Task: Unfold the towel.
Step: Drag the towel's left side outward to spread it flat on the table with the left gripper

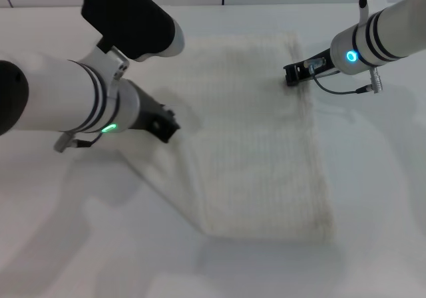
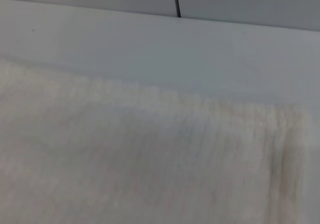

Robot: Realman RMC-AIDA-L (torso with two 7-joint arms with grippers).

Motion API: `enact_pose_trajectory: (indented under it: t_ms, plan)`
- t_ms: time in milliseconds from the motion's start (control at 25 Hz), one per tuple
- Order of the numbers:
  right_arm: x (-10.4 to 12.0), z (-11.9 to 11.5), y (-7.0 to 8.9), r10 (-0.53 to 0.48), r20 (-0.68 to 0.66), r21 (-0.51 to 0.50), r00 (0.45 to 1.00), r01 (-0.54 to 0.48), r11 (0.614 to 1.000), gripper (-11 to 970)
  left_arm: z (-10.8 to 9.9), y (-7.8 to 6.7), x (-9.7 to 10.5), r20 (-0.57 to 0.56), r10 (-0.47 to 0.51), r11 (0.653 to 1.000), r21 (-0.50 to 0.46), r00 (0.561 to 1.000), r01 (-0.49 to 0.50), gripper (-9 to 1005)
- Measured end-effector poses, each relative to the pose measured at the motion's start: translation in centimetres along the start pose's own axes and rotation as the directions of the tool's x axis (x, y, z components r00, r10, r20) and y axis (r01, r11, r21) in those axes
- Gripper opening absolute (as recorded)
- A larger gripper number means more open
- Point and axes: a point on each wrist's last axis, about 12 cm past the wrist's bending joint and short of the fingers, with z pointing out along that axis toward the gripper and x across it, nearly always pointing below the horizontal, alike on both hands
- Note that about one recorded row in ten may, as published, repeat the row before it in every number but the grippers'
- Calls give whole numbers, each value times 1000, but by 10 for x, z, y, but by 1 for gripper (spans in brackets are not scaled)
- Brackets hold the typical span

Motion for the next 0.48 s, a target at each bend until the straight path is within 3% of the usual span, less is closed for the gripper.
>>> enact_pose_trajectory:
  t_ms: [480]
  plan:
    - [-1,-1,1,-2,0,-4,1000,2,1000,28,-32,1,17,-100,-110,994,-34,989,107,57]
